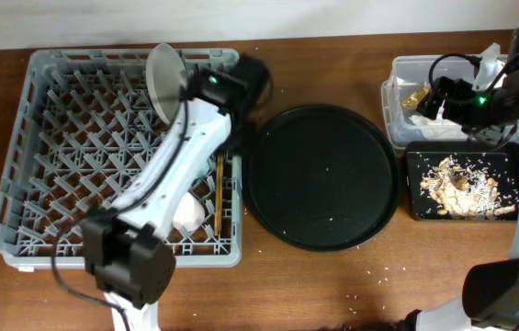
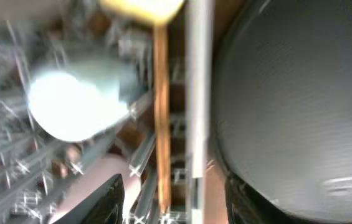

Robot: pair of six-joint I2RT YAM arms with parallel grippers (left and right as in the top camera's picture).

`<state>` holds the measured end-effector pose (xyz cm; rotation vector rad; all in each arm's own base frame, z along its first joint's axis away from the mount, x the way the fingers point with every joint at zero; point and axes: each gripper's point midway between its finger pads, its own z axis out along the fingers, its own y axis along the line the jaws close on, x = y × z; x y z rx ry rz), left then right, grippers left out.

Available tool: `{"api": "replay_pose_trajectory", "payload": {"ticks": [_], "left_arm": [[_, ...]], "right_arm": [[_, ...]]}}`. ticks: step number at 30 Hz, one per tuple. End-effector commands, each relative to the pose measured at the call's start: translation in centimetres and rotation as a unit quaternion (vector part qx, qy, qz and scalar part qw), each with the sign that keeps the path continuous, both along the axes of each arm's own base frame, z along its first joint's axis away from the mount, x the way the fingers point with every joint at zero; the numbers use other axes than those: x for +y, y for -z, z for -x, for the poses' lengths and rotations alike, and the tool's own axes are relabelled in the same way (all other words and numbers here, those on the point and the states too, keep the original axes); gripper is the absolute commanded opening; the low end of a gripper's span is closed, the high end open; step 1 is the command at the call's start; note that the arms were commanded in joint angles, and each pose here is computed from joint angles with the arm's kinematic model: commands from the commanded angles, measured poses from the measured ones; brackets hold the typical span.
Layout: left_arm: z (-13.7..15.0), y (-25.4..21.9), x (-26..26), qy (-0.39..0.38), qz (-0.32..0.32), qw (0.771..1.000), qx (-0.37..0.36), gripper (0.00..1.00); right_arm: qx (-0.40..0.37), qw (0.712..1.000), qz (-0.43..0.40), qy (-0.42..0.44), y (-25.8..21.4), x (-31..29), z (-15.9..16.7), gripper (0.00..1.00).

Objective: Sort waste into correct bins and load items into the dishwasher rack

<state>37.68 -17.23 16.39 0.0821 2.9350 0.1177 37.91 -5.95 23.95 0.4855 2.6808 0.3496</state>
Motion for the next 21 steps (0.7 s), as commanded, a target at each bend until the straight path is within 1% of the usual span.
{"api": "replay_pose_trajectory", "payload": {"ticks": [1,3,4,11,14,16,17,18,19,21], "left_arm": [[-1.4,-11.2,1.7,0.041,0.005,0.989,-0.142,0.98],[-1.0,-14.5,2.9,0.031,-0.001,0.981,-0.189,0.99],[-0.7,-15.0,3.1,0.03,0.002,0.98,-0.195,0.99],[-0.7,-15.1,3.1,0.03,0.002,0.98,-0.195,0.99],[-0.7,-15.1,3.1,0.03,0.002,0.98,-0.195,0.99],[-0.7,-15.1,3.1,0.03,0.002,0.98,-0.195,0.99],[-0.7,-15.1,3.1,0.03,0.002,0.98,-0.195,0.99],[-0.7,-15.1,3.1,0.03,0.002,0.98,-0.195,0.99],[-0.7,-15.1,3.1,0.03,0.002,0.98,-0.195,0.99],[-0.7,-15.1,3.1,0.03,0.002,0.98,-0.195,0.99]], "right_arm": [[0.002,1.0,0.004,0.001,0.1,-0.2,0.0,0.98],[0.002,1.0,0.004,0.001,0.1,-0.1,0.0,0.99],[0.002,1.0,0.004,0.001,0.1,-0.1,0.0,0.99],[0.0,1.0,0.004,0.001,0.0,-0.1,0.0,0.99],[-0.034,0.999,0.014,-0.016,-2.5,1.4,0.8,0.98],[-0.076,0.996,0.023,-0.045,-5.5,3.9,2.0,0.98],[-0.109,0.99,0.044,-0.075,-7.5,5.5,3.0,0.99],[-0.143,0.982,0.085,-0.087,-9.3,6.0,3.3,0.98],[-0.184,0.97,0.124,-0.096,-11.4,6.7,3.6,0.98],[-0.257,0.935,0.191,-0.152,-14.9,9.3,5.3,0.98]]}}
